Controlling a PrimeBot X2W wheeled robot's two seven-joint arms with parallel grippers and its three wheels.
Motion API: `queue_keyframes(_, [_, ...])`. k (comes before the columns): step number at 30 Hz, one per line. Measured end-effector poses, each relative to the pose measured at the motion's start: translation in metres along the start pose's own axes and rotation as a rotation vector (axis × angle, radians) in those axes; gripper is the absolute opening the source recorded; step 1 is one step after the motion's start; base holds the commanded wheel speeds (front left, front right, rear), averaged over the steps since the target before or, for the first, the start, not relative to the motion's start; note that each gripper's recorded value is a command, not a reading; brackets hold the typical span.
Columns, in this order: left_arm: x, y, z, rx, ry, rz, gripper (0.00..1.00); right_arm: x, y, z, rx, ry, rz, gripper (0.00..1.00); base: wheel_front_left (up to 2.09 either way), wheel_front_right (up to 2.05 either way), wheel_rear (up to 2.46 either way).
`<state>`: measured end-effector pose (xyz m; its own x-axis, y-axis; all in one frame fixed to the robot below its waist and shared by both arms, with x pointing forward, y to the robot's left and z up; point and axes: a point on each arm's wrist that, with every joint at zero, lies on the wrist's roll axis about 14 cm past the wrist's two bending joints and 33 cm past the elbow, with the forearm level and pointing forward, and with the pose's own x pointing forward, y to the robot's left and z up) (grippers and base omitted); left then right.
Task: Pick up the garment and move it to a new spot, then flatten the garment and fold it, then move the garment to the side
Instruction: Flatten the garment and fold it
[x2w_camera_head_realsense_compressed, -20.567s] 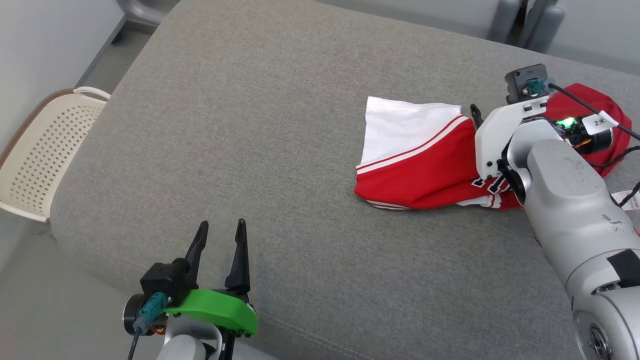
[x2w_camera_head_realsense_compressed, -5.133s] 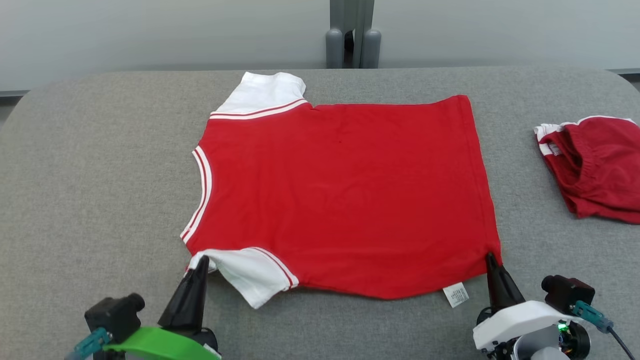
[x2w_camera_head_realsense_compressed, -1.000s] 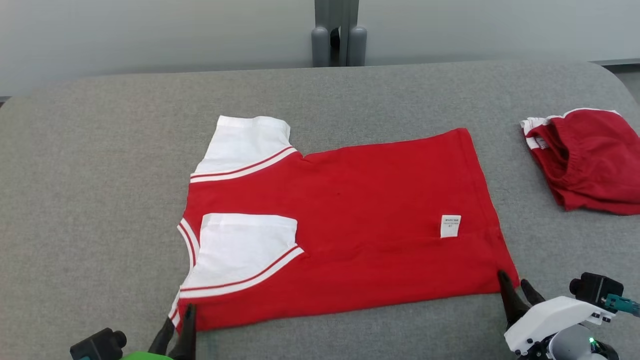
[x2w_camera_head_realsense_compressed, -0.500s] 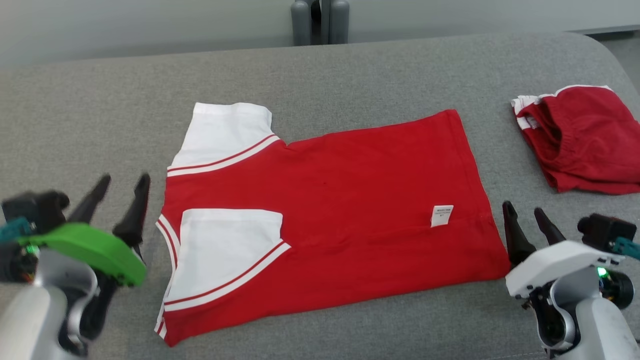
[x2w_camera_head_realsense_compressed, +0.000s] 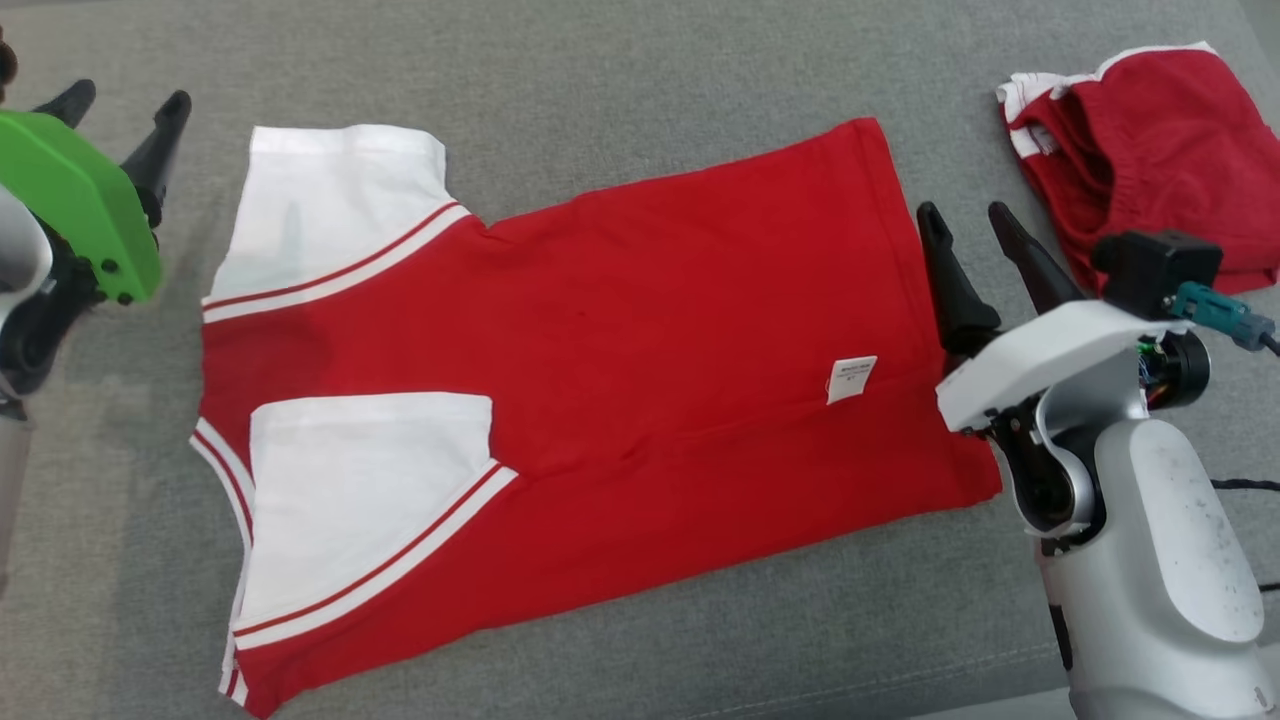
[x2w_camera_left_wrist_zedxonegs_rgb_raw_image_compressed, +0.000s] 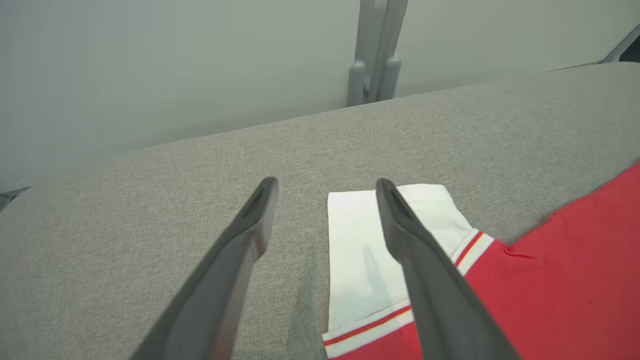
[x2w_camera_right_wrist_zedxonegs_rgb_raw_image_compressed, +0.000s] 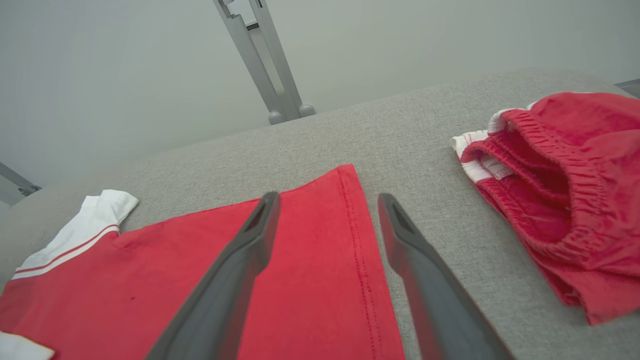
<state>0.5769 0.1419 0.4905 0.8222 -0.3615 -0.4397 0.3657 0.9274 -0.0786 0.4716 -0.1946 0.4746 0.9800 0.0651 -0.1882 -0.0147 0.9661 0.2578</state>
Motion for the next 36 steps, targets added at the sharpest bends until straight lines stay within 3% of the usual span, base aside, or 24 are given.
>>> queue_keyframes(14, [0.083, -0.004, -0.09, -0.131, 0.267, -0.022, 1.0, 0.016, -0.032, -0.019, -0.041, 0.047, -0.066, 1.0, 0.0, 0.0, 0.0])
queue_keyframes(22, [0.102, -0.001, -0.107, -0.184, 0.323, -0.014, 1.0, 0.02, -0.043, -0.024, -0.06, 0.059, -0.09, 1.0, 0.0, 0.0, 0.0])
queue_keyframes(23, [0.102, -0.001, -0.108, -0.187, 0.332, -0.016, 0.87, 0.021, -0.043, -0.023, -0.062, 0.057, -0.089, 1.0, 0.0, 0.0, 0.0])
queue_keyframes(24, [0.102, -0.001, -0.108, -0.19, 0.338, -0.018, 0.5, 0.022, -0.043, -0.022, -0.064, 0.055, -0.088, 1.0, 0.0, 0.0, 0.0])
queue_keyframes(26, [0.101, -0.002, -0.108, -0.195, 0.344, -0.024, 0.0, 0.023, -0.042, -0.021, -0.066, 0.053, -0.084, 1.0, 0.0, 0.0, 0.0])
queue_keyframes(36, [0.083, -0.01, -0.092, -0.182, 0.298, -0.071, 0.0, 0.044, -0.018, -0.008, -0.118, 0.049, -0.019, 1.0, 0.0, 0.0, 0.0])
